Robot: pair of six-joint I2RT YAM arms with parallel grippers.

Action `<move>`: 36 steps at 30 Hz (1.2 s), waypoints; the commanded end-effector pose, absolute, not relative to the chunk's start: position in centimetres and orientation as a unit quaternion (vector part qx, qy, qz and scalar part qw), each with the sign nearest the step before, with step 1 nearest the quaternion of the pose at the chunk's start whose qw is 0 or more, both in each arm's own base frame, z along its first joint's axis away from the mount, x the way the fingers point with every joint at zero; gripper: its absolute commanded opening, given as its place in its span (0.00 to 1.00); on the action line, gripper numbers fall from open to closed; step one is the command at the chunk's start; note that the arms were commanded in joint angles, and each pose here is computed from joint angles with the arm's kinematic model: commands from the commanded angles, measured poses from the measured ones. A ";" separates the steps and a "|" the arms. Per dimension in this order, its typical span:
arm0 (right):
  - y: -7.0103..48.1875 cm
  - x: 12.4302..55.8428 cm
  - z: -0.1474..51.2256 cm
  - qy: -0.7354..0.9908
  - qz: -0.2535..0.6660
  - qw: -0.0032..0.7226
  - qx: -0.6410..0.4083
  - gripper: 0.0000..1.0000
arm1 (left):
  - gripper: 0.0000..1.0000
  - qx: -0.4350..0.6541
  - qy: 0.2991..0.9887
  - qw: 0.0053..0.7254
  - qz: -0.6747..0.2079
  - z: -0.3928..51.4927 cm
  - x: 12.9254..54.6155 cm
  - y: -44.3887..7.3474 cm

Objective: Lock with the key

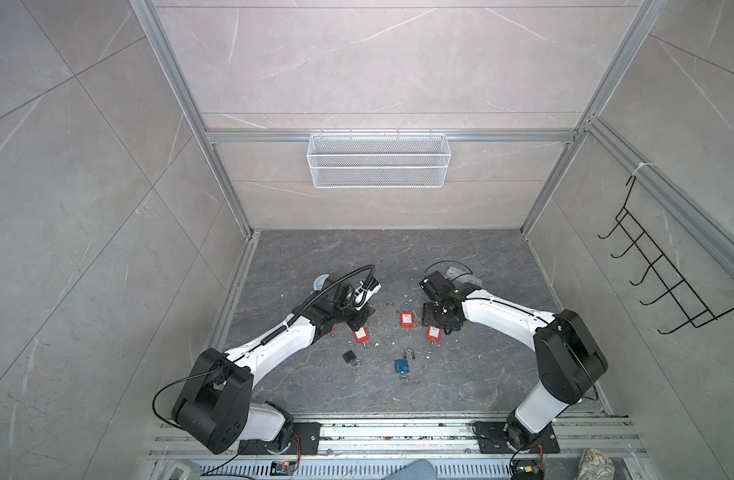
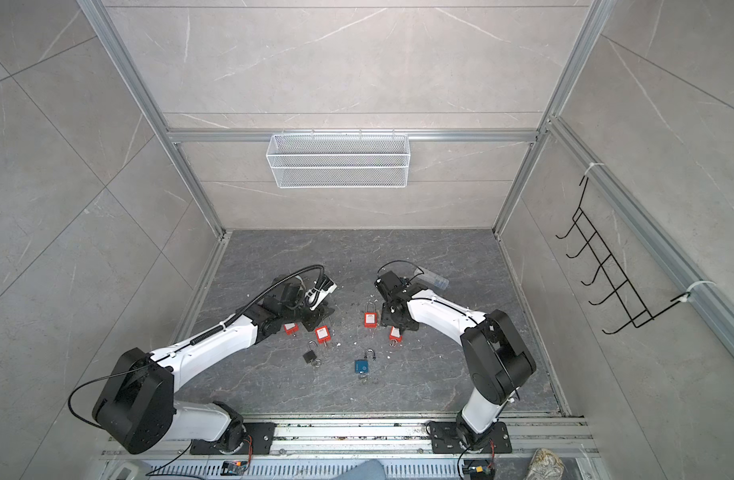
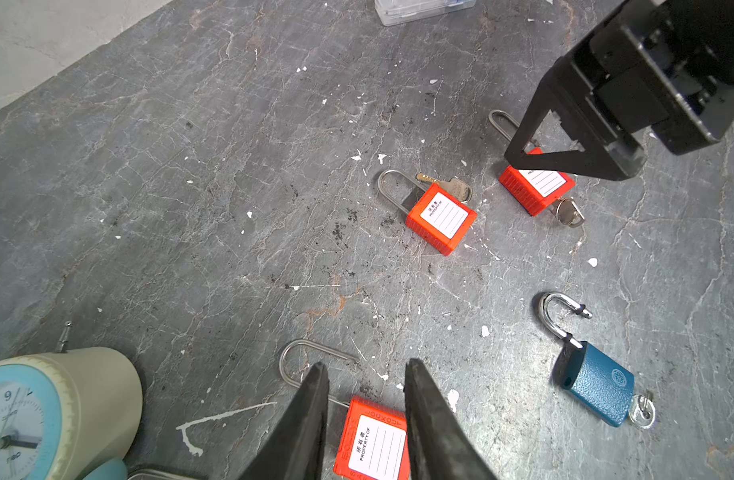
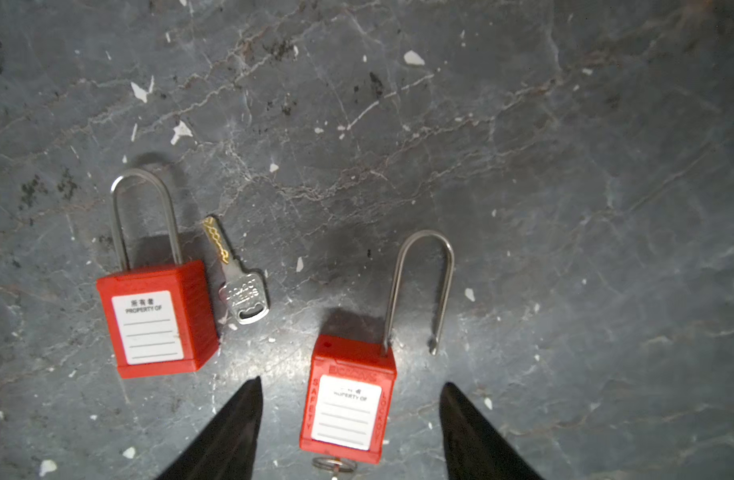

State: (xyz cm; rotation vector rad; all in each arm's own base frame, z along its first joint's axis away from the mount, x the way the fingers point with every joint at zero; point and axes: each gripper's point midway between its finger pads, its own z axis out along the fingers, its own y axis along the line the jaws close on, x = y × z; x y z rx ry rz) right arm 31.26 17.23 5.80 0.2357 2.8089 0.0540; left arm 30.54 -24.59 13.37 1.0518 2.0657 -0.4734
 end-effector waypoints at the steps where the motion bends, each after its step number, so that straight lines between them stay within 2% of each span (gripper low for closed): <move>1: 16.7 30.5 5.4 0.978 0.007 0.149 0.147 0.69 | 0.34 0.413 0.793 0.398 -0.203 15.4 31.1 -25.7; 14: 16.9 29.4 1.9 0.978 0.003 0.118 0.174 0.63 | 0.34 0.413 0.795 0.396 -0.204 15.2 31.1 -25.7; 24: 16.8 28.9 0.7 0.981 -0.001 0.106 0.162 0.54 | 0.34 0.413 0.794 0.397 -0.204 15.3 31.2 -25.8; 31: 16.8 29.1 1.9 0.987 0.001 0.117 0.106 0.44 | 0.34 0.414 0.792 0.399 -0.205 15.6 31.4 -26.0; 36: 17.2 30.1 5.4 0.986 0.011 0.166 0.013 0.40 | 0.34 0.412 0.787 0.409 -0.209 16.1 31.6 -26.1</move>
